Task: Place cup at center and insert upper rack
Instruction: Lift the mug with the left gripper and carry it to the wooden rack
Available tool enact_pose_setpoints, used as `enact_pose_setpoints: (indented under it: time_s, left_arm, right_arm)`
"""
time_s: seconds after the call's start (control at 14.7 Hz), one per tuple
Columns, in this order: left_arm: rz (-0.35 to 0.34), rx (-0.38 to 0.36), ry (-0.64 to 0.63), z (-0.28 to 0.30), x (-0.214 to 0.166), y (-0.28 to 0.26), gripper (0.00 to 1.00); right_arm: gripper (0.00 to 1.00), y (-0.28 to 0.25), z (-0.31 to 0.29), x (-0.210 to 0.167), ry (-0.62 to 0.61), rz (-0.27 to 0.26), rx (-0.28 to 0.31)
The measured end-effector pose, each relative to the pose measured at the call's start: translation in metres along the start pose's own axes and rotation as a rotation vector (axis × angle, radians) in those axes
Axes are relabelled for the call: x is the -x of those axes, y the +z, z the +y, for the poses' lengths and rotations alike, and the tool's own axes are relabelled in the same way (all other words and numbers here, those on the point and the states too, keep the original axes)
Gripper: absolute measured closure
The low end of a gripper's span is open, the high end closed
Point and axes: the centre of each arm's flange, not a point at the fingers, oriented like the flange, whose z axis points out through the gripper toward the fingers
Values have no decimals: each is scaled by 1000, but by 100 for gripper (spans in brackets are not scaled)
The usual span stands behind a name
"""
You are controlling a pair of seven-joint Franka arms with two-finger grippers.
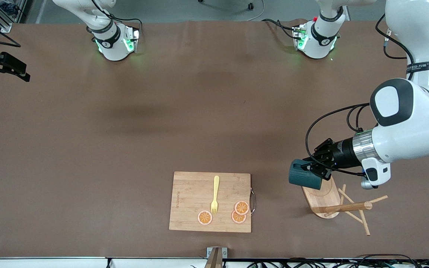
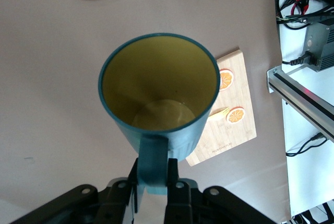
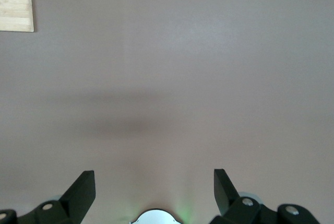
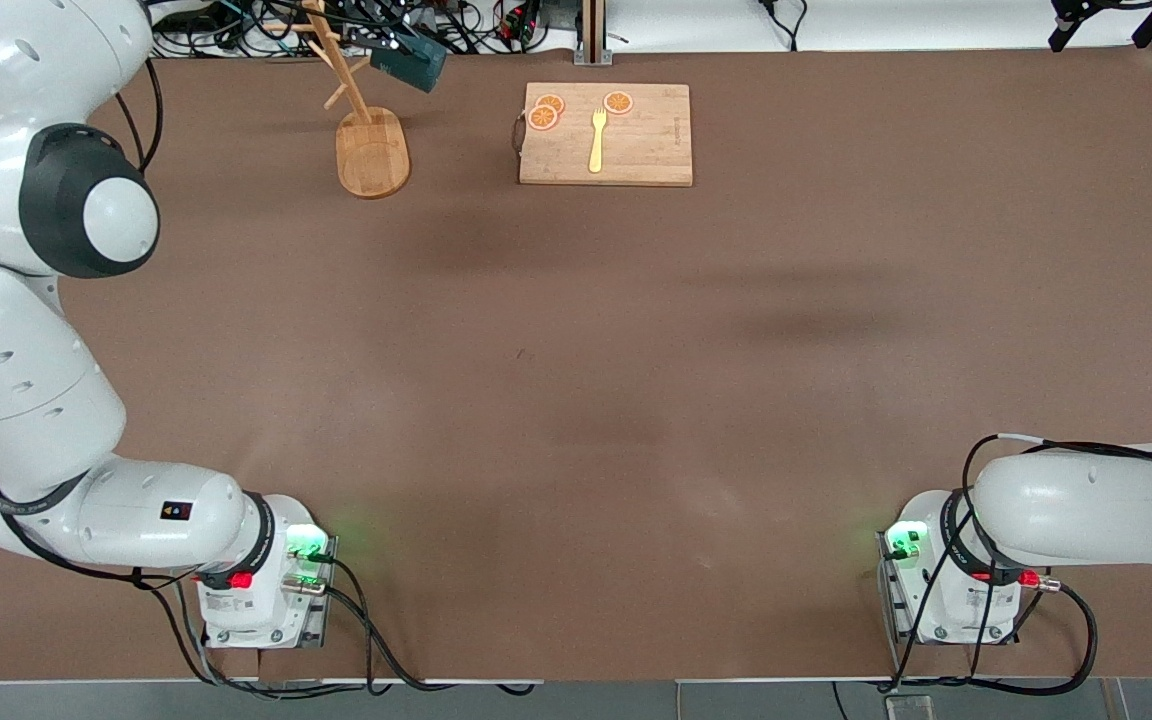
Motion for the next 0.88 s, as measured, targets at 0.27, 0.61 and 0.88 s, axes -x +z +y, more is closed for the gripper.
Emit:
enact_pose_setpoints:
  time_s: [0.27,0.61,0.88]
  left_arm:
    - [-57,34,55,-4,-24,1,79]
    - [-72,29,121,-15,-53,1,79]
    - [-109,67,144,-22,-73,-15,79]
  right_arm:
    - [0,-2,-2,1,3,-4,0]
    - [0,-2,-3,2,4,-9,0]
    - [0,-1,-3,2,4,-16,0]
